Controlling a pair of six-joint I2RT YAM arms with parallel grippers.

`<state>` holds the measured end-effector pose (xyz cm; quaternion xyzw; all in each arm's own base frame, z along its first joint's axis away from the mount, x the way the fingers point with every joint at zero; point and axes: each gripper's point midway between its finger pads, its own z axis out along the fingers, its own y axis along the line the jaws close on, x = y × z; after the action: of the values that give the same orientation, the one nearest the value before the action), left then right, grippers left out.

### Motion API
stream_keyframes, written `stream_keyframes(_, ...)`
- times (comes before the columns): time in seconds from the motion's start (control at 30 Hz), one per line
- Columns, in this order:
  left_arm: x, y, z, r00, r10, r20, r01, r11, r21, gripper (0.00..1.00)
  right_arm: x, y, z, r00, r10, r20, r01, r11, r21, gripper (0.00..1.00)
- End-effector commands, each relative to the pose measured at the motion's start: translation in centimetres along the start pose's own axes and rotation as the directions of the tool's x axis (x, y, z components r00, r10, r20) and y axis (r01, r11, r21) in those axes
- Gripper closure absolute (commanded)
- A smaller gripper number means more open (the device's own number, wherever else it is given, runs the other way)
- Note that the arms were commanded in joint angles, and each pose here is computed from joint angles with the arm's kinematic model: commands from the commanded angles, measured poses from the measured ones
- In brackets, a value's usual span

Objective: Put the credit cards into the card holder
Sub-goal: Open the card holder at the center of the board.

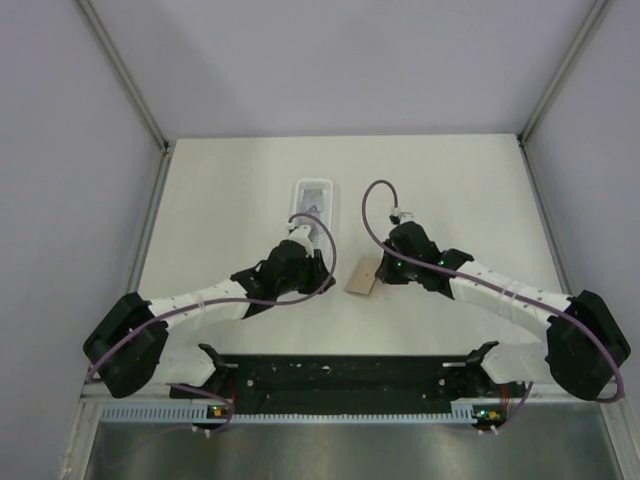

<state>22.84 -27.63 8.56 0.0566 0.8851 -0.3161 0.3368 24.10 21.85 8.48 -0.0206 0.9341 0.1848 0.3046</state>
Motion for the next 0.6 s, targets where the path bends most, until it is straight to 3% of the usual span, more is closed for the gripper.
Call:
stream_keyframes(0.0,-1.5,-1.8,0.1,0.999,0.034,0.018,-0.035,0.998,0.05,0.7,-0.7,2.0,-1.1,0.999,-0.031,0.042,0.035,0.994,-0.108,1.0)
stream_keyframes(0.27,-1.5,-1.8,0.0,0.999,0.045,0.017,-0.046,0.998,0.05,0.69,-0.3,0.3,-1.4,0.998,-0.008,0.056,0.011,0.998,-0.055,1.0)
stream_keyframes(0.57,-1.2,-3.7,0.5,0.998,0.068,-0.006,-0.067,0.992,0.104,0.65,-2.0,1.9,-3.4,0.995,0.018,0.099,0.0,0.983,-0.183,1.0)
